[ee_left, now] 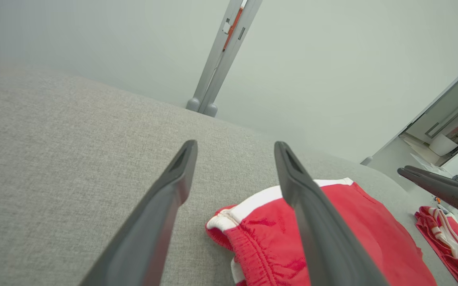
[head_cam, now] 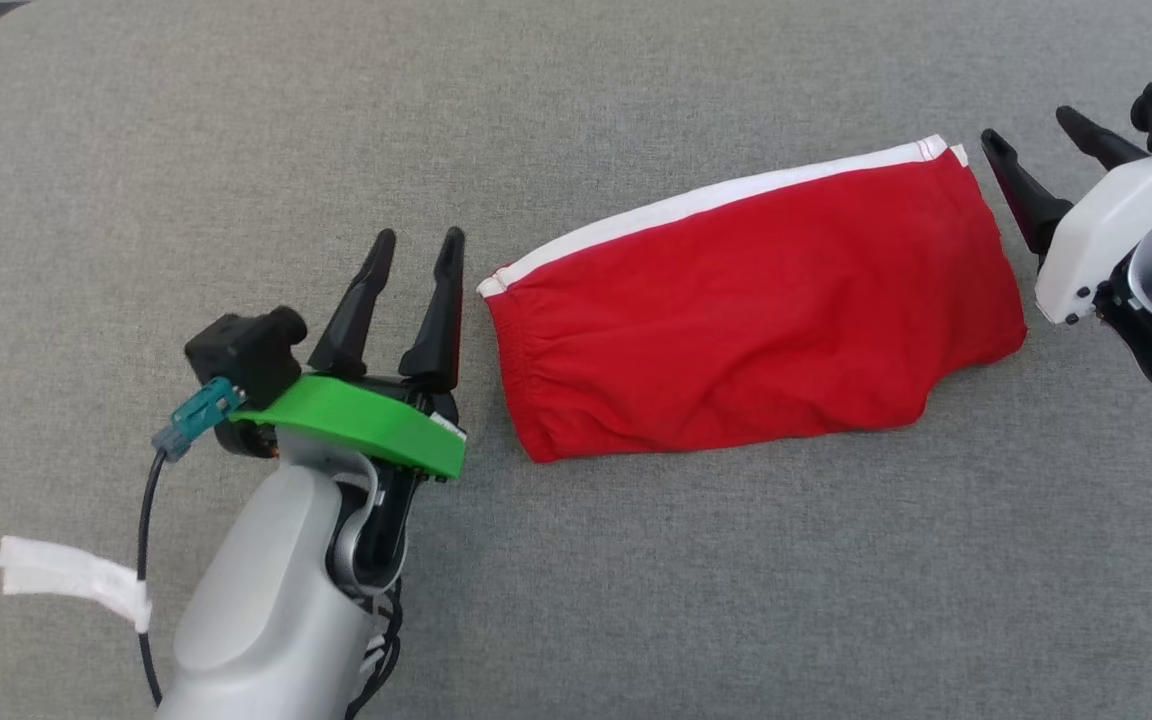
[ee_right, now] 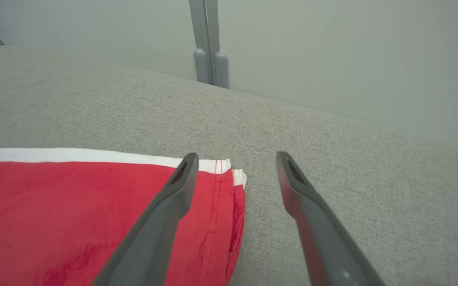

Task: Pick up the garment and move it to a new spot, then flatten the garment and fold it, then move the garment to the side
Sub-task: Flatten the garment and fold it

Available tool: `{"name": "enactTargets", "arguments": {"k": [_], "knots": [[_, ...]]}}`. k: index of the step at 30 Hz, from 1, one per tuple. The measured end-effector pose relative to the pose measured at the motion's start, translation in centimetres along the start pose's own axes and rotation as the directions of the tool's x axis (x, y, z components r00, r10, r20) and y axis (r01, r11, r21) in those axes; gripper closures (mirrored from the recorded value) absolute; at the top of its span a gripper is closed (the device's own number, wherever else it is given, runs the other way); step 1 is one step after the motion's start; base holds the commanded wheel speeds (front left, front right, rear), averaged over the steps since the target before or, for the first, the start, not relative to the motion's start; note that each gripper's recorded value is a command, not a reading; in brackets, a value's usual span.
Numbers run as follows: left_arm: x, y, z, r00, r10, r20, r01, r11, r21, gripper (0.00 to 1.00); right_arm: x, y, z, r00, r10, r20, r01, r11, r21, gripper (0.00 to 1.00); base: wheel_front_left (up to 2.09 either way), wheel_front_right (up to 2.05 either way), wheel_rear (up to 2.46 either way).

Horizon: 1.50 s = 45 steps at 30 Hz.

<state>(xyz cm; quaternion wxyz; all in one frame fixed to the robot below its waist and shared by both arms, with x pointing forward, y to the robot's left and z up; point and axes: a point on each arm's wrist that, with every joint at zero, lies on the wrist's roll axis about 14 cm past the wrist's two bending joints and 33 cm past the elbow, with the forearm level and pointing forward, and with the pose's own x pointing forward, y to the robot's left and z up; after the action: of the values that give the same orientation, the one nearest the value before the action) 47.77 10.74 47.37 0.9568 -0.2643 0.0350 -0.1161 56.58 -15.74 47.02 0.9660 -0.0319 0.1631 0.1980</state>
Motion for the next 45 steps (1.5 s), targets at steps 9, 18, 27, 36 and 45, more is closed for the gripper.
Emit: {"name": "enactTargets", "arguments": {"k": [9, 18, 27, 36, 45], "knots": [[-5.1, 2.5, 5.2, 0.979, 0.085, 0.184, -0.123, 0.971, 0.206, 0.0, -2.7, -1.1, -1.0, 0.998, -0.069, 0.013, 0.065, 0.981, 0.185, 0.0, 0.0, 0.0, 0.0], [-9.9, 5.6, 4.1, 0.962, 0.216, 0.168, -0.251, 0.942, 0.225, 0.0, -1.3, -0.2, -4.0, 0.994, -0.079, -0.077, 0.099, 0.945, 0.311, 0.0, 0.0, 0.0, 0.0], [-12.4, 7.3, 3.6, 0.943, 0.294, 0.155, -0.321, 0.927, 0.195, 0.0, 0.6, 1.2, -7.7, 0.974, -0.066, -0.219, 0.136, 0.936, 0.325, 0.0, 0.0, 0.0, 0.0], [-12.8, 7.5, 3.4, 0.94, 0.306, 0.152, -0.331, 0.925, 0.184, 0.0, 1.3, 2.6, -10.3, 0.941, -0.043, -0.337, 0.14, 0.953, 0.267, 0.84, 0.0, 0.0, 0.0], [-12.2, 6.7, 3.6, 0.946, 0.281, 0.161, -0.306, 0.938, 0.163, 0.0, -0.4, -0.9, -10.1, 0.942, -0.15, -0.302, 0.219, 0.953, 0.21, 1.0, 0.0, 0.0, 0.0]]}}
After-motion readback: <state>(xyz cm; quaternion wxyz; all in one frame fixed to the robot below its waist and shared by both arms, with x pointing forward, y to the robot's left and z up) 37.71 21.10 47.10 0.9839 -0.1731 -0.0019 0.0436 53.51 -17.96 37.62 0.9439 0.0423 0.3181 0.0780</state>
